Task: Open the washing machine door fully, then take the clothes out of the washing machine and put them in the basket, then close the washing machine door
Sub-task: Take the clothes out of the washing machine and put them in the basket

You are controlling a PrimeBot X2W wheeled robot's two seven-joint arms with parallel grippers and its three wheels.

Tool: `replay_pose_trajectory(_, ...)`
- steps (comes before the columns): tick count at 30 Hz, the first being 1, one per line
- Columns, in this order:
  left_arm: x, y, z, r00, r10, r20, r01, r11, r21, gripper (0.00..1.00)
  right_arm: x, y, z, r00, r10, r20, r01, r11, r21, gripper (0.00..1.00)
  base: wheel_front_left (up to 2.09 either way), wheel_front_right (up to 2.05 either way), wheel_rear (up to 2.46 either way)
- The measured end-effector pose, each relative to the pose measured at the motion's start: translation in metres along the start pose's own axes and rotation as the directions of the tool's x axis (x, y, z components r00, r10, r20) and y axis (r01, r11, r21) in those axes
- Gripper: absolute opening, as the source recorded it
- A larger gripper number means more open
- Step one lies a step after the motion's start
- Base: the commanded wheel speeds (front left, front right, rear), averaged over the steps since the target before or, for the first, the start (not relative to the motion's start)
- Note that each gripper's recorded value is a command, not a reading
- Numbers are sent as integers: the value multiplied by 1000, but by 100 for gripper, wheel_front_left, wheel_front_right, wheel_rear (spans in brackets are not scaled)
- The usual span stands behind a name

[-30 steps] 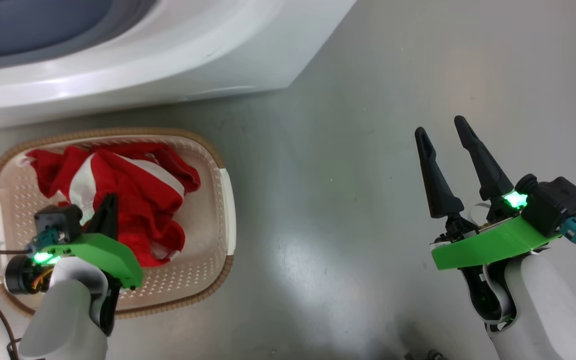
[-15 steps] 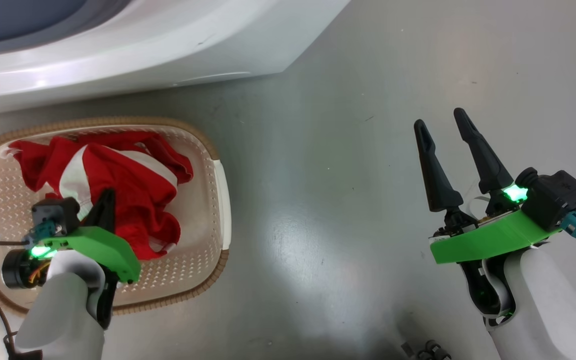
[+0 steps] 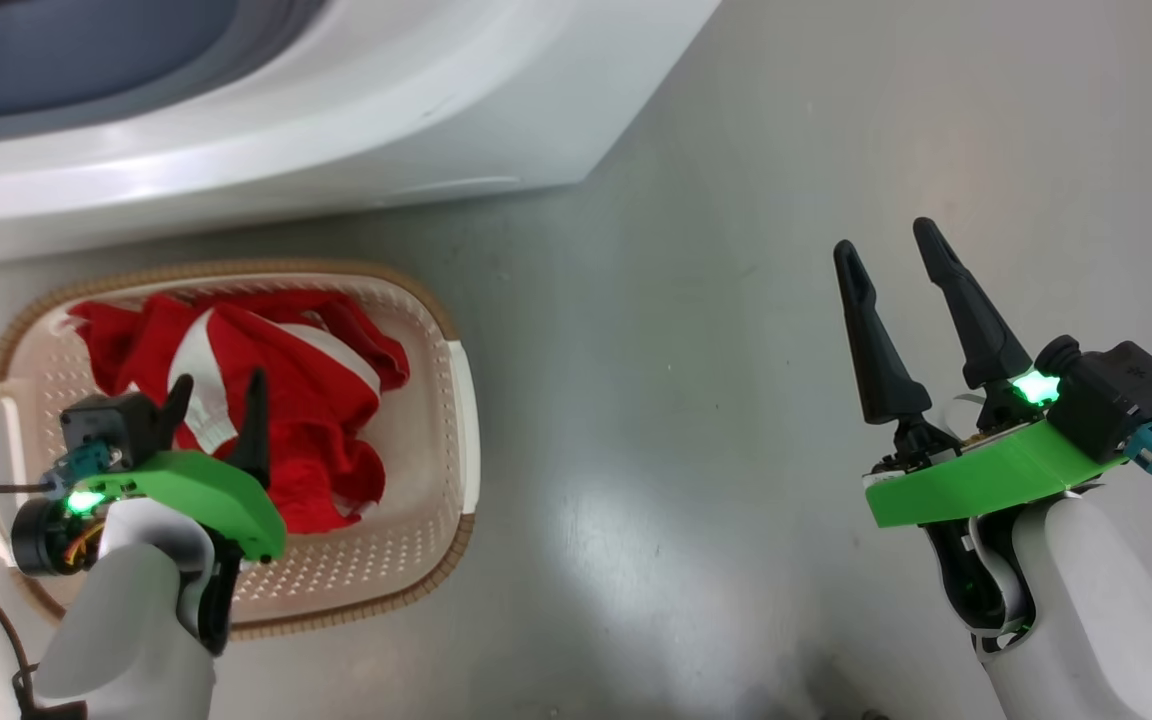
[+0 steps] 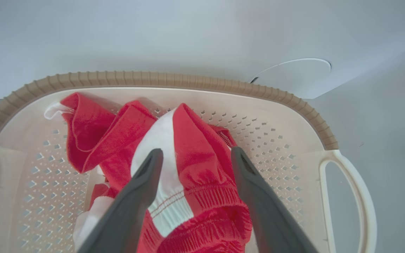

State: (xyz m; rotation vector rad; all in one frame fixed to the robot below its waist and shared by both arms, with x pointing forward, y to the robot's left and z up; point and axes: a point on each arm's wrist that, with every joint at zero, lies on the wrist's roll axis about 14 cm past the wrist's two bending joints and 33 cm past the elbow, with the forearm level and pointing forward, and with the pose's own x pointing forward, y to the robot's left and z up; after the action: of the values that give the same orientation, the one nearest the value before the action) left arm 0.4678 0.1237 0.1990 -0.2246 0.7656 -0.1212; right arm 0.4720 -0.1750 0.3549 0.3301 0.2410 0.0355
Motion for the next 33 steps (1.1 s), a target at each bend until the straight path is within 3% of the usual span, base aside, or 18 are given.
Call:
replay_pose_trajectory(17, -58, -7, 66, 975, 0, 220, 8, 999, -36, 100, -29, 16, 47, 995, 42, 91, -39, 999, -27, 100, 0, 0, 0)
replay_pose_trajectory(33, -129, -14, 124, 893, -13, 450, 13, 1000, 4, 100, -70, 25, 74, 987, 50, 154, -46, 999, -28, 100, 0, 0, 0)
